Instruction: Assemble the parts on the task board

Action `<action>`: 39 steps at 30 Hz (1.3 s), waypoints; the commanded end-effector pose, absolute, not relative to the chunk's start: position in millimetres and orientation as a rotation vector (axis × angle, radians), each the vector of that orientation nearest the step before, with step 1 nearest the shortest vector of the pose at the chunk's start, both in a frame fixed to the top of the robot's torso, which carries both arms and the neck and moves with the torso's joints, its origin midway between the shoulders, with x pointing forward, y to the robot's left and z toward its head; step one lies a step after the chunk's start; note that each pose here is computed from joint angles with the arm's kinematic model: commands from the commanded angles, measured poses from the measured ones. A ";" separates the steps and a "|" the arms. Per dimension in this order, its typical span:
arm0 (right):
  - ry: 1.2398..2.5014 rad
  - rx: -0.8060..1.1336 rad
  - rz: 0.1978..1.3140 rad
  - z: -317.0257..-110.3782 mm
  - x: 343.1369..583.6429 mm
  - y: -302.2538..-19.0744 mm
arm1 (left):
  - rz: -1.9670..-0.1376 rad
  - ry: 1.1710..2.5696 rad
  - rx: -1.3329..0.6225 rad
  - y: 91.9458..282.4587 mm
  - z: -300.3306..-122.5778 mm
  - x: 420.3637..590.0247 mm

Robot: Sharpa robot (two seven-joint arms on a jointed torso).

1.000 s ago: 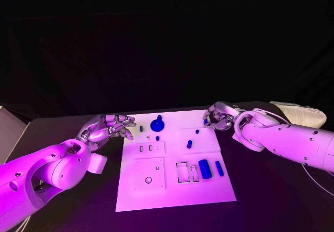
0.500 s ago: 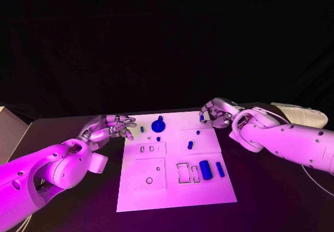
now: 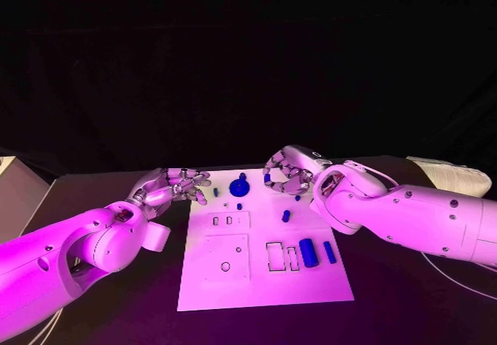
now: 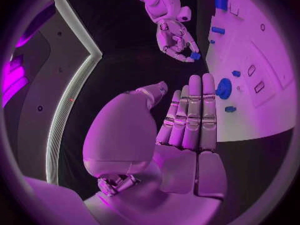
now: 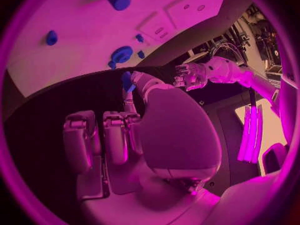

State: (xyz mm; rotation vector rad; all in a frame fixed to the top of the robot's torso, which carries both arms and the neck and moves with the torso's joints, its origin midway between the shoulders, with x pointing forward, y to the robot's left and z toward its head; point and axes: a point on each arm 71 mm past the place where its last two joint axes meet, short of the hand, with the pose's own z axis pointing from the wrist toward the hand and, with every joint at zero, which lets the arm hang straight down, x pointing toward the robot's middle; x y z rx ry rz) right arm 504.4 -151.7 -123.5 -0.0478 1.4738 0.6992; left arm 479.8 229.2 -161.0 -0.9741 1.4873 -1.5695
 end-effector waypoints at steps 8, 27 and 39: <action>1.556 -0.016 0.677 -141.9 492.6 -111.3 | -1.563 1.489 -0.979 227.4 -162.0 481.0; 1.657 -0.014 0.672 -174.1 475.3 -71.1 | -1.558 1.487 -0.979 229.0 -161.5 480.5; 1.687 -0.004 0.622 -187.8 472.6 -66.7 | -1.559 1.489 -0.977 229.1 -161.4 480.3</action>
